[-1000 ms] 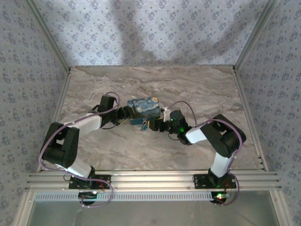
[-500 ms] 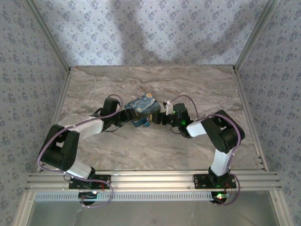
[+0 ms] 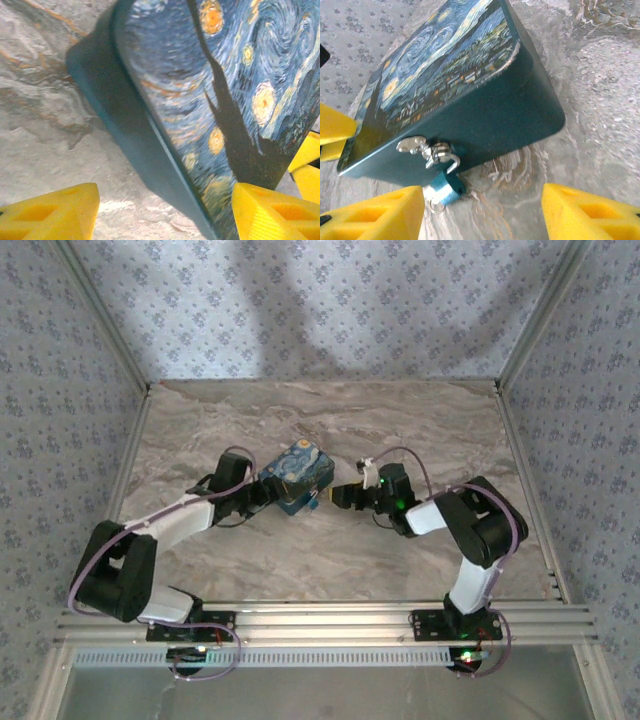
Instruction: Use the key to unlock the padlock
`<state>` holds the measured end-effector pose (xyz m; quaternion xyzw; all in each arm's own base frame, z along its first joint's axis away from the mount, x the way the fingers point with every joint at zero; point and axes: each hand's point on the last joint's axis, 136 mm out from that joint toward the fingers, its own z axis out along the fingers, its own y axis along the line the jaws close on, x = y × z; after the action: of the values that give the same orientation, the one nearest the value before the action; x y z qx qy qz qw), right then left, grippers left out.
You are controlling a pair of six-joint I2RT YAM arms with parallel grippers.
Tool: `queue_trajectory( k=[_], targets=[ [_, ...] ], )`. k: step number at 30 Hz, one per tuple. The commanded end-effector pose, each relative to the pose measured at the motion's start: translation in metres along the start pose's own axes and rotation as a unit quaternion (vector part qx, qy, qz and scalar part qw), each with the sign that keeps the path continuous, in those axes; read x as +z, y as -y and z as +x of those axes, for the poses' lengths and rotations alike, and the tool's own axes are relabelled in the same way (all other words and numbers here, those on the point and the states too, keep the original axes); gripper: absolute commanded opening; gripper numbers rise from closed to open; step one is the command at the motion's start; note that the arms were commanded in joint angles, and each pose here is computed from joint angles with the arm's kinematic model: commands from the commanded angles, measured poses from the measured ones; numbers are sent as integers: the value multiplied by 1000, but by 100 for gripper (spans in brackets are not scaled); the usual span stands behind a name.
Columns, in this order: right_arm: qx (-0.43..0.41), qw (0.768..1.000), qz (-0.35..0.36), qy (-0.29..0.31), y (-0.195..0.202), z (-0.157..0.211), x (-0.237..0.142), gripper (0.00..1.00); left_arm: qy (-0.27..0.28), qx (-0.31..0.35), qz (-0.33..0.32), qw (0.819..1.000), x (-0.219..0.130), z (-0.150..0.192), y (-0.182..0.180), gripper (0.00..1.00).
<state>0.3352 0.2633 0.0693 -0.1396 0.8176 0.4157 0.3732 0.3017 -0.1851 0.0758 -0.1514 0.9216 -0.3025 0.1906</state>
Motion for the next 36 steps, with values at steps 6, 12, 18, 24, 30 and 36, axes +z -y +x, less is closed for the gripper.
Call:
queue_trajectory(
  k=[6,12,18,24,30,36],
  targets=[
    [-53,995,-86,-7,-31,-2,-16,66,29,44,20,998,-36,-18,36,70],
    [-48,994,-96,-18,-33,0,2,69,22,69,56,996,-40,-27,73,67],
    [-38,991,-124,-28,-35,2,21,70,-2,79,74,994,-21,-29,95,65],
    [-31,988,-144,-34,-35,10,35,72,-19,73,75,994,-1,-30,98,64],
    [-31,986,-156,-44,-38,17,44,73,-28,68,65,995,12,-28,90,64],
    [-32,984,-167,-50,-43,22,48,72,-34,63,53,996,21,-26,82,63]
  ],
)
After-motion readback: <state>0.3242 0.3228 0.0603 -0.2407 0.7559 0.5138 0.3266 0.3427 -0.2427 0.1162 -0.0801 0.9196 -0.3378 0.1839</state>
